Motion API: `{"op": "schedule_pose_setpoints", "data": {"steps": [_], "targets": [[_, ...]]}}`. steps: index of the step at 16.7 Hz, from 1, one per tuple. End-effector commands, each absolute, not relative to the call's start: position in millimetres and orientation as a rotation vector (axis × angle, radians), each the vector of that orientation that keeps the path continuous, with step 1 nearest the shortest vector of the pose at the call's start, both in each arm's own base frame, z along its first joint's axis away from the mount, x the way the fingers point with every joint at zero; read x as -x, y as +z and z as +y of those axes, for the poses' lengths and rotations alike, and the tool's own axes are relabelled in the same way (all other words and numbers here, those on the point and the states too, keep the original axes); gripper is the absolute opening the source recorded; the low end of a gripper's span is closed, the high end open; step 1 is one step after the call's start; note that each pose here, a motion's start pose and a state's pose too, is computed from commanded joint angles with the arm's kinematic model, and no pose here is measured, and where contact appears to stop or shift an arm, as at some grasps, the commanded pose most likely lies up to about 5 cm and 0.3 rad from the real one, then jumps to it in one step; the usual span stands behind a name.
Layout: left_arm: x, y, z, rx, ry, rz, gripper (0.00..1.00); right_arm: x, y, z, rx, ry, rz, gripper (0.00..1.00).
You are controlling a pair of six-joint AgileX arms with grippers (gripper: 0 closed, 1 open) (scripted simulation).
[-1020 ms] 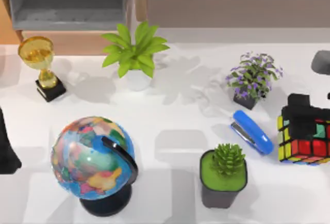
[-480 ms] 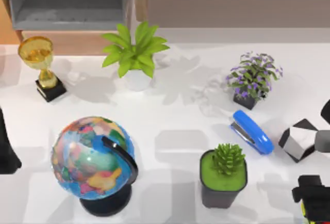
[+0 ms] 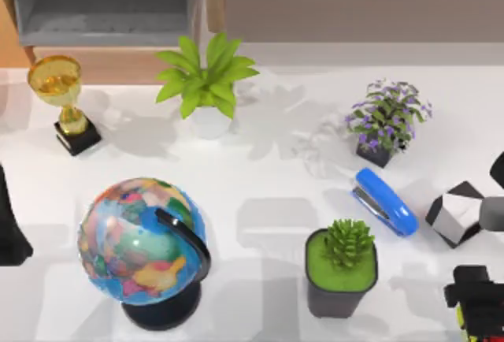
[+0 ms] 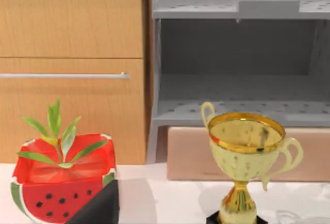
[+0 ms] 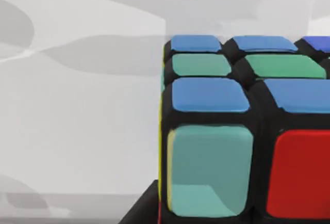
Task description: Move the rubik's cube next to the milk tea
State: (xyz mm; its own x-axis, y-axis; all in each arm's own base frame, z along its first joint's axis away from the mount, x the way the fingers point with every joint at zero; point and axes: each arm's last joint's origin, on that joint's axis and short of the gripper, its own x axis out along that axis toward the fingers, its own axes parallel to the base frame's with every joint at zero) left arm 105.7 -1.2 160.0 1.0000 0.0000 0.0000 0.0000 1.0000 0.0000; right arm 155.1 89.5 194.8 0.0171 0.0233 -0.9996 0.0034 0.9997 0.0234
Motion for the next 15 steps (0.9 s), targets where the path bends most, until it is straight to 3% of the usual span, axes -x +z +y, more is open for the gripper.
{"op": "schedule_pose_setpoints", "data": {"steps": [15], "targets": [[-105.7, 160.0, -1.2, 0.0, 0.0, 0.0, 1.0, -158.0, 197.2, 92.5, -0.049, 0.054, 1.477, 0.0]]}}
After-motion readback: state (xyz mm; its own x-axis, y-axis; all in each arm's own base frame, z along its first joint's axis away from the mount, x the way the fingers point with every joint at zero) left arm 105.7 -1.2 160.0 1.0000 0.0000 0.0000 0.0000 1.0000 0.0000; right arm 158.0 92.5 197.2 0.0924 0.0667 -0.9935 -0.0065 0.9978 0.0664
